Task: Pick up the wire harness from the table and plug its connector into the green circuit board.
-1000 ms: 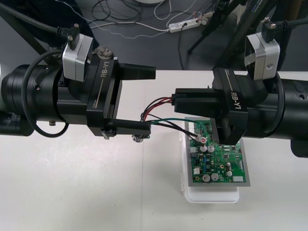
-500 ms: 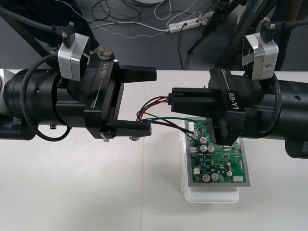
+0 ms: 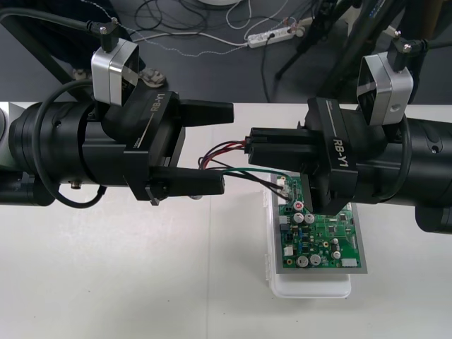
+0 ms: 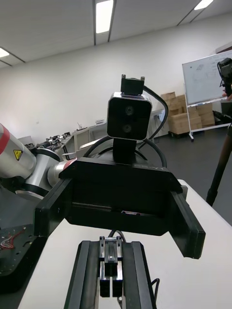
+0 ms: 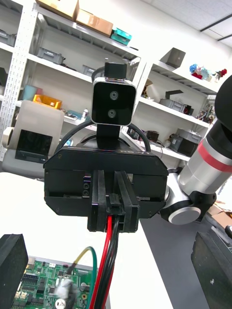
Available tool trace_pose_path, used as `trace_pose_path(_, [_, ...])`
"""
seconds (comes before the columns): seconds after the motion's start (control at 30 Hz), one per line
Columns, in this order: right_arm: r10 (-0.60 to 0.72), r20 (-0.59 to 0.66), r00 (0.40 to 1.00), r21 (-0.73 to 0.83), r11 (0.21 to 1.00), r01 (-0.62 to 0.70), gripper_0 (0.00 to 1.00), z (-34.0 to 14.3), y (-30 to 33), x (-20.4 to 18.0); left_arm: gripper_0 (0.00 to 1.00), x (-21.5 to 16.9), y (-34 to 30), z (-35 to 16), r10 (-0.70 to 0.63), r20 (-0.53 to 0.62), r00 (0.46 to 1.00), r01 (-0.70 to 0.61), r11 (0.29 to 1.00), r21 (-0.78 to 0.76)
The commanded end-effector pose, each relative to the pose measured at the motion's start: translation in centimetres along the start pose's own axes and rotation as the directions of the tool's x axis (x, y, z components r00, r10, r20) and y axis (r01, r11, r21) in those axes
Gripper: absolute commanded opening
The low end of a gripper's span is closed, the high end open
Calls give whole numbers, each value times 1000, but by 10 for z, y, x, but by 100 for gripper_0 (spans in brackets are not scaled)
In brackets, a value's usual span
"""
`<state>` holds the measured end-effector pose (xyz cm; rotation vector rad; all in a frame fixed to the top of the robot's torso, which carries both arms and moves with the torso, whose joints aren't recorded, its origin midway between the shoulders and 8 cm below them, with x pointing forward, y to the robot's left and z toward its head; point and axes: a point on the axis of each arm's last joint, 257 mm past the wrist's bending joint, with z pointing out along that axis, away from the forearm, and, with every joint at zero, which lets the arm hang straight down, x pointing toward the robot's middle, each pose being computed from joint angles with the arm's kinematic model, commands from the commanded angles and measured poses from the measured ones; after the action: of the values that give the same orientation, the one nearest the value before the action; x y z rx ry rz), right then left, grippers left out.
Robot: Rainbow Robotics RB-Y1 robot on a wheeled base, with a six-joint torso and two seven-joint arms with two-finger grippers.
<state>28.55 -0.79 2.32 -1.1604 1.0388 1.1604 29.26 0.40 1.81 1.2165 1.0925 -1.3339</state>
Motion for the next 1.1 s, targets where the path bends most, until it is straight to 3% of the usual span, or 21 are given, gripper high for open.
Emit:
trace_pose_path(0.03, [-73, 30, 997, 10, 997, 72, 0, -5, 1, -12, 100, -4, -14, 3, 8, -26, 1000, -6, 999, 43])
trace_pose_path(0.27, [-90, 25, 996, 13, 996, 90, 0, -5, 0, -10, 100, -7, -13, 5, 38, -33, 999, -36, 998, 48])
trace_pose_path(0.63, [-237, -4, 972, 25, 971, 237, 0, -6, -4, -4, 100, -10, -13, 9, 108, -48, 993, -105, 993, 57])
trace_pose_path(1.1, [-232, -4, 973, 25, 972, 232, 0, -6, -4, -4, 100, -5, -8, 14, 209, -65, 976, -206, 977, 52])
